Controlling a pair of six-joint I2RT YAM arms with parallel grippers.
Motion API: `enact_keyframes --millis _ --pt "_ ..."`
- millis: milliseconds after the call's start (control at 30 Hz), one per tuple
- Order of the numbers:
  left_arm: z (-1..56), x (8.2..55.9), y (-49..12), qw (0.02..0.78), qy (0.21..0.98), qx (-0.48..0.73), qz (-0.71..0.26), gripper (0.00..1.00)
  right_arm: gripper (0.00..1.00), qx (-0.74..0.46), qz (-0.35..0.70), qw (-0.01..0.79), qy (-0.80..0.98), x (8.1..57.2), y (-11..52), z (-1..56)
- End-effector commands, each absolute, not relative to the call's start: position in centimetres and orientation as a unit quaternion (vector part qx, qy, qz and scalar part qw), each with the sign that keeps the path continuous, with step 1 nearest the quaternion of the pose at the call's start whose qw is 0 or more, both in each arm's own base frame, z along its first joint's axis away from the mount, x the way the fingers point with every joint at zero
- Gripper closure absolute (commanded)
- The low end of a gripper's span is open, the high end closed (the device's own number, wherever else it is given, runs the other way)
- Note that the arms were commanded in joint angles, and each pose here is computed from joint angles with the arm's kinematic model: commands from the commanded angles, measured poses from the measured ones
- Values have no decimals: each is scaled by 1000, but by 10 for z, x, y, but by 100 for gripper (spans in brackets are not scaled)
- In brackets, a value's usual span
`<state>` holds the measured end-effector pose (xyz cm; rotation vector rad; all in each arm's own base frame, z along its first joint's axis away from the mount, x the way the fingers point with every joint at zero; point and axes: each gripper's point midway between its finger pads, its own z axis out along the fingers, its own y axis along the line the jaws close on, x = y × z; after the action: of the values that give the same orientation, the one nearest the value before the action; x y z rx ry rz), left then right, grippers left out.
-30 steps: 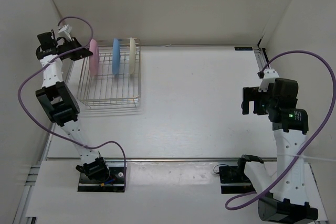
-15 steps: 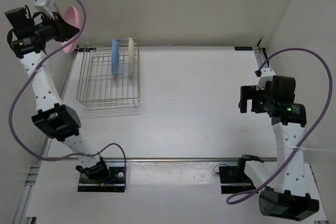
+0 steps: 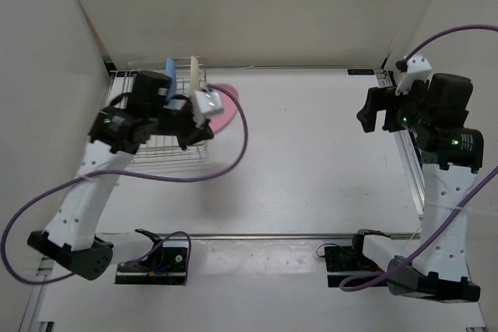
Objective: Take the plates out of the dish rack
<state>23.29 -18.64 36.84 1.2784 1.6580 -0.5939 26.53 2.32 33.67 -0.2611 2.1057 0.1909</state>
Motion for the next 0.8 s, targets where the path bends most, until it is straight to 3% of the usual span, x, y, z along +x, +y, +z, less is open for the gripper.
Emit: enact_keyframes --millis 0,200,233,367,533,767 --pt "275 216 -182 319 734 585 -134 89 1 -147 122 511 838 270 43 373" --pt "263 211 -187 295 694 657 5 89 2 -180 195 484 834 281 66 378" --pt "277 221 -186 305 670 673 69 89 4 -191 204 476 834 282 69 376" --pt "308 209 -230 338 572 737 124 89 4 -229 206 472 826 282 81 378" --pt "326 190 -290 377 486 777 136 89 3 -264 225 469 812 279 103 381" --pt "319 177 -350 395 439 799 112 89 4 -269 274 493 780 269 120 413"
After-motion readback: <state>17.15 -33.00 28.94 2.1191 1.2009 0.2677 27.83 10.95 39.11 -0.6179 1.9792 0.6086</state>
